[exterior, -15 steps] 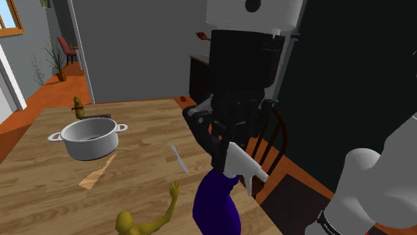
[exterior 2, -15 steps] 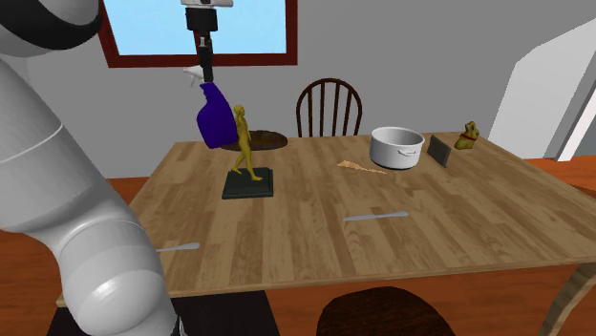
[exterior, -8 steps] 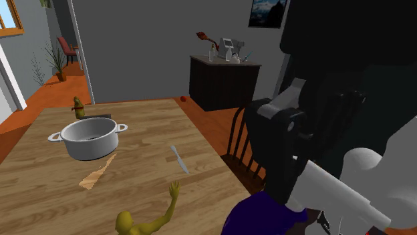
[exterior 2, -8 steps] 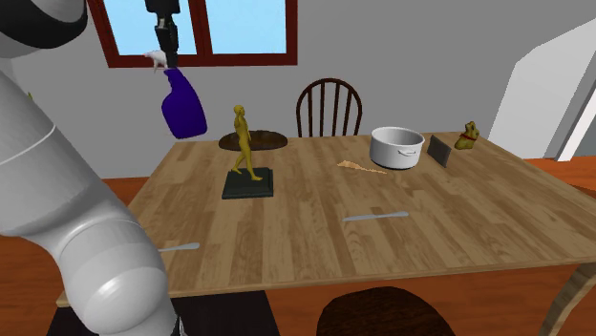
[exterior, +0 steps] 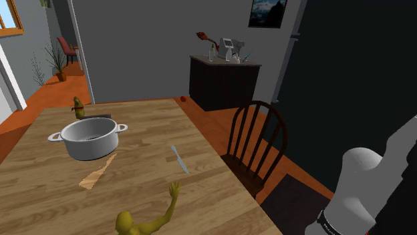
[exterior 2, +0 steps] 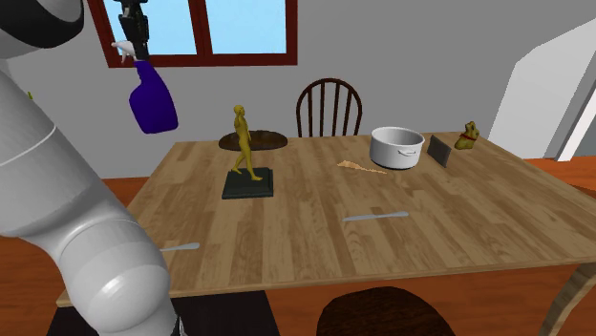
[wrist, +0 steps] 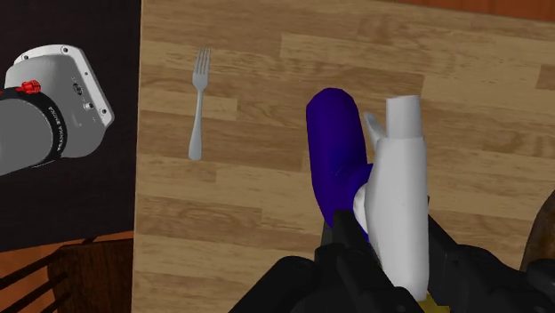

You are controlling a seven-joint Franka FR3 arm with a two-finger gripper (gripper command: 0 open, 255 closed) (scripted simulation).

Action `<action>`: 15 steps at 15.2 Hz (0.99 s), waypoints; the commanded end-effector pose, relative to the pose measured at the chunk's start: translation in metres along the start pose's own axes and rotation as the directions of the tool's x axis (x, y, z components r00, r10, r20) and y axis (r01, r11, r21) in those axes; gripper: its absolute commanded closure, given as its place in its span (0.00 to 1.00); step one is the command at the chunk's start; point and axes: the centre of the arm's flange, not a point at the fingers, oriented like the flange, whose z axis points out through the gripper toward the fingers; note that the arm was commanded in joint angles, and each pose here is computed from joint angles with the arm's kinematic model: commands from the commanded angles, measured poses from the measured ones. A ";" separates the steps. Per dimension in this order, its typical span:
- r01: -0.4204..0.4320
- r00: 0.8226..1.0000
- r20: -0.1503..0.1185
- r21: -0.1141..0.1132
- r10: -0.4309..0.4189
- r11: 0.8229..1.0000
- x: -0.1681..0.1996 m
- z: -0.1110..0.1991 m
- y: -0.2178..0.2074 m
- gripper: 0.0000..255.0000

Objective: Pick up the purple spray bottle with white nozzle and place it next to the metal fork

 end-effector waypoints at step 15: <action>-0.001 1.000 0.000 0.000 0.001 1.000 0.002 0.083 0.000 1.00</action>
